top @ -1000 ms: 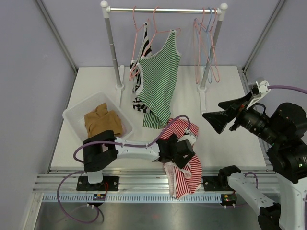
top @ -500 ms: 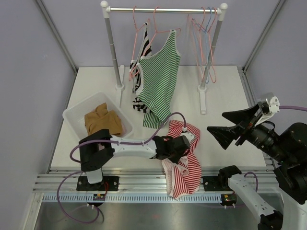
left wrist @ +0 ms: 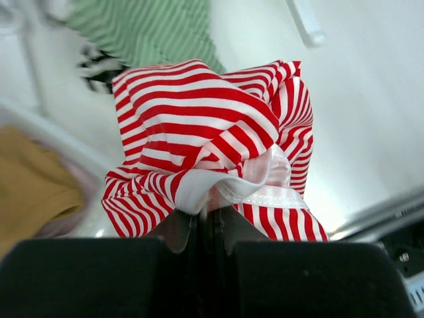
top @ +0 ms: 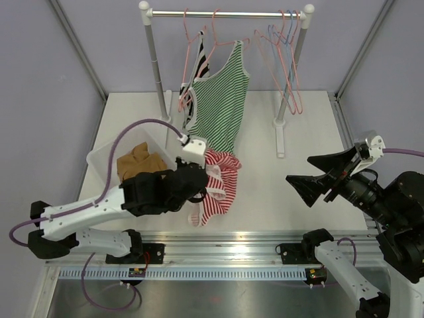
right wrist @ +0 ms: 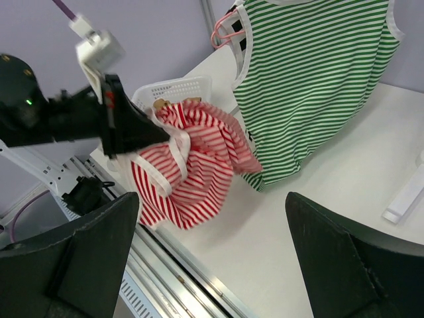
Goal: Remove the tank top from the hanger
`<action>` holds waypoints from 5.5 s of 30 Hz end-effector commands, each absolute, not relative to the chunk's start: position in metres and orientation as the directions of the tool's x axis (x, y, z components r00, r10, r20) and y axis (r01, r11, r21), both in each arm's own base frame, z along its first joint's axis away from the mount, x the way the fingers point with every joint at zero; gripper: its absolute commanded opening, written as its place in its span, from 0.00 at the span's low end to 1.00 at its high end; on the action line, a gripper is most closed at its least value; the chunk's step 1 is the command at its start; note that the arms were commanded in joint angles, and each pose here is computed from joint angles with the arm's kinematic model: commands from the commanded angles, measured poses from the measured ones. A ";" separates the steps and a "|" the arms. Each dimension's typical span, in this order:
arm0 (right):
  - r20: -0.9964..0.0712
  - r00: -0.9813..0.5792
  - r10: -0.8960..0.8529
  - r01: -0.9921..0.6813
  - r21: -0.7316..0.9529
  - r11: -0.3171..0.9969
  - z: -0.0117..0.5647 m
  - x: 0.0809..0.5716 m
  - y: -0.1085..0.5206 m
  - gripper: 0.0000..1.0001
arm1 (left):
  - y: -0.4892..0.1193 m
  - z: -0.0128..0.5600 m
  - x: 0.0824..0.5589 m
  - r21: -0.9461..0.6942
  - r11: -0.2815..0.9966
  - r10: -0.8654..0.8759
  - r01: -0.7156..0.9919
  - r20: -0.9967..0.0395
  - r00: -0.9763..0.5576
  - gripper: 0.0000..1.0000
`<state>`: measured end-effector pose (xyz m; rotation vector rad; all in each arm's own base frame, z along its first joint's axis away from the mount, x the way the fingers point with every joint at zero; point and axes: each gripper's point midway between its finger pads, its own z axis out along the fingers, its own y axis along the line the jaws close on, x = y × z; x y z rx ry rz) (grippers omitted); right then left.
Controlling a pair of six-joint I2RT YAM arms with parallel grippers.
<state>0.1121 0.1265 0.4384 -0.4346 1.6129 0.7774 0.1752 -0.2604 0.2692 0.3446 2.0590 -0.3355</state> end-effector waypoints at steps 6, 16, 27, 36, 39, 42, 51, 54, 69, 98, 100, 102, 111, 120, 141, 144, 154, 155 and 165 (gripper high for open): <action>-0.979 -0.116 0.170 -0.680 0.203 0.704 0.457 0.122 0.128 0.99 | -0.127 0.348 0.225 -0.113 0.990 -0.136 -0.087 -0.929 -0.345 0.00; -0.977 -0.119 0.175 -0.722 0.206 0.661 0.461 0.127 0.139 0.99 | -0.039 0.322 0.301 -0.229 0.933 -0.334 -0.279 -0.841 -0.426 0.00; -0.961 -0.139 0.240 -0.802 0.252 0.542 0.468 0.121 0.158 0.99 | 0.039 0.130 0.355 -0.213 0.780 -0.612 -0.589 -0.459 -0.644 0.00; -0.949 -0.169 0.267 -0.842 0.280 0.462 0.467 0.111 0.167 1.00 | 0.065 0.058 0.336 -0.164 0.620 -0.763 -0.767 -0.354 -0.542 0.00; -0.941 -0.191 0.278 -0.841 0.303 0.448 0.463 0.117 0.171 1.00 | 0.058 0.070 0.345 -0.209 0.644 -0.752 -0.736 -0.354 -0.557 0.00; -0.918 -0.225 0.326 -0.826 0.357 0.436 0.463 0.132 0.175 1.00 | 0.055 0.109 0.355 -0.275 0.680 -0.723 -0.680 -0.403 -0.561 0.28; -0.819 -0.367 0.442 -0.753 0.540 0.376 0.467 0.219 0.201 1.00 | 0.053 0.244 0.340 -0.362 0.770 -0.617 -0.525 -0.629 -0.472 0.99; -0.799 -0.388 0.459 -0.669 0.587 0.457 0.462 0.261 0.212 0.99 | 0.046 0.285 0.324 -0.382 0.804 -0.577 -0.455 -0.687 -0.442 0.99; -0.875 -0.274 0.399 -0.222 0.461 0.859 0.430 0.440 0.281 0.99 | -0.032 0.335 0.242 -0.375 0.926 -0.362 0.028 -0.908 -0.210 0.99; -0.975 -0.177 0.138 -0.088 0.155 0.984 0.429 0.498 0.242 0.33 | -0.046 0.281 0.234 -0.311 0.948 -0.281 0.064 -0.916 -0.286 0.99; -0.976 -0.172 0.137 -0.101 0.156 0.983 0.434 0.496 0.241 0.22 | -0.047 0.280 0.234 -0.310 0.948 -0.278 0.070 -0.916 -0.290 0.99; -0.976 -0.172 0.135 -0.102 0.154 0.983 0.435 0.496 0.238 0.12 | -0.048 0.279 0.234 -0.310 0.948 -0.276 0.075 -0.915 -0.295 0.99; -0.977 -0.170 0.131 -0.143 0.156 0.977 0.446 0.495 0.228 0.00 | -0.048 0.279 0.234 -0.306 0.949 -0.273 0.073 -0.916 -0.294 0.99; -0.985 -0.074 0.157 -0.203 0.169 0.964 0.501 0.468 0.218 0.00 | -0.054 0.281 0.234 -0.314 0.944 -0.271 0.102 -0.914 -0.302 0.99; -0.959 -0.193 0.206 -0.410 0.270 0.871 0.503 0.329 0.191 0.00 | -0.137 0.432 0.267 -0.311 0.895 -0.252 0.319 -0.944 -0.213 0.99; -0.956 -0.208 0.205 -0.454 0.280 0.846 0.499 0.294 0.182 0.00 | -0.171 0.448 0.278 -0.258 0.894 -0.194 0.365 -0.960 -0.204 0.99; -0.937 -0.288 0.198 -0.621 0.340 0.706 0.482 0.186 0.168 0.00 | -0.291 0.486 0.276 -0.191 0.785 -0.137 0.589 -0.981 -0.137 0.99; -0.938 -0.273 0.212 -0.628 0.341 0.700 0.485 0.175 0.162 0.00 | -0.300 0.481 0.280 -0.186 0.783 -0.124 0.594 -0.982 -0.145 0.99; -0.934 -0.254 0.252 -0.666 0.358 0.655 0.491 0.125 0.143 0.00 | -0.336 0.474 0.287 -0.184 0.755 -0.114 0.629 -0.982 -0.150 0.59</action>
